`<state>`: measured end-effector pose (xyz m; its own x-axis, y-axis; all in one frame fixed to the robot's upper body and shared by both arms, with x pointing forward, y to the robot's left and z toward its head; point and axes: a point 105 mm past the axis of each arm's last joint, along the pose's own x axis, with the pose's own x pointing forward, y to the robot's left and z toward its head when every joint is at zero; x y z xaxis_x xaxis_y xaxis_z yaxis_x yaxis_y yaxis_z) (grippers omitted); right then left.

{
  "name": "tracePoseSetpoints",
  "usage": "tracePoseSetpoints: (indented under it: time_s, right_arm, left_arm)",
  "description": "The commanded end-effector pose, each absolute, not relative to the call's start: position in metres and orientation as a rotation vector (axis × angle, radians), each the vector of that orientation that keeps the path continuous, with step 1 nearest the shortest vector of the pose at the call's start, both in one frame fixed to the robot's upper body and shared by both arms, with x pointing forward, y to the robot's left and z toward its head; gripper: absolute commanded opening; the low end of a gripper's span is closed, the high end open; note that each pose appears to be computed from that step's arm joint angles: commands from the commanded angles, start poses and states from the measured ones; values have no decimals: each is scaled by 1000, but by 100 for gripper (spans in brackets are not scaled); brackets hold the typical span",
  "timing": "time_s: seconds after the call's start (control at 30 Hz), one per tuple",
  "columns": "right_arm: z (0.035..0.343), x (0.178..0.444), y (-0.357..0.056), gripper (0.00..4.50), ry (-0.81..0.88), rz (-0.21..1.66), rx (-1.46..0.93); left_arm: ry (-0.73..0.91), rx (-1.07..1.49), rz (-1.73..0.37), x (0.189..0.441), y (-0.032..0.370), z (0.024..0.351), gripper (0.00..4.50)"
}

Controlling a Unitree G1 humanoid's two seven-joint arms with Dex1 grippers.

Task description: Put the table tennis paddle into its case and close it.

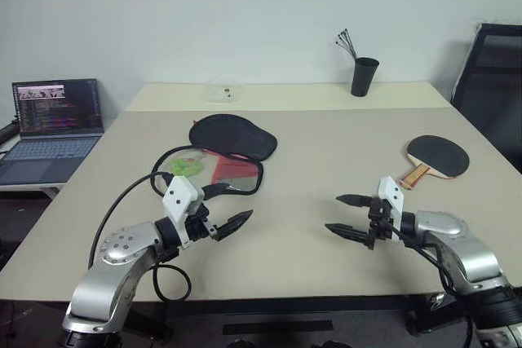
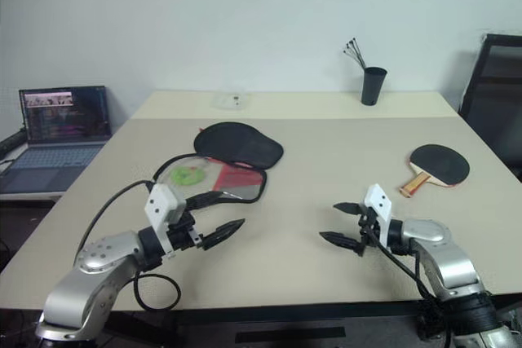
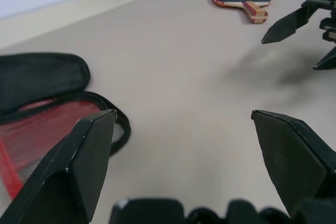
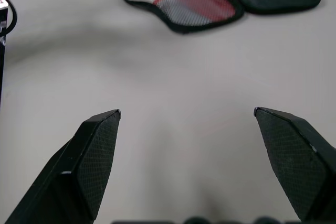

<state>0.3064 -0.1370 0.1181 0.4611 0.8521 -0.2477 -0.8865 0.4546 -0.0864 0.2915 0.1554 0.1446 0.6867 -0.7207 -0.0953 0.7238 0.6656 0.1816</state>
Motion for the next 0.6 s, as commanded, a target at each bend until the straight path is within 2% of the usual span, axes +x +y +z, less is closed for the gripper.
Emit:
tracePoseSetpoints:
  time_s: [0.03, 0.13, 0.37, 0.5, 0.6]
  right_arm:
    - [141, 301, -138, 447, 125, 1080, -247]
    - [143, 303, -145, 447, 122, 1044, -255]
    - [174, 297, -135, 447, 44, 1051, -267]
    - [179, 297, -123, 447, 13, 1063, -258]
    - [185, 302, -117, 447, -25, 1073, -228]
  left_arm:
    - [-1, 192, -799, 292, 156, 144, 450]
    - [-12, 205, -790, 299, 152, 141, 450]
    - [5, 148, -662, 310, 168, 139, 450]
    - [41, 9, -558, 304, 184, 137, 450]
    - [111, -25, -507, 300, 193, 124, 450]
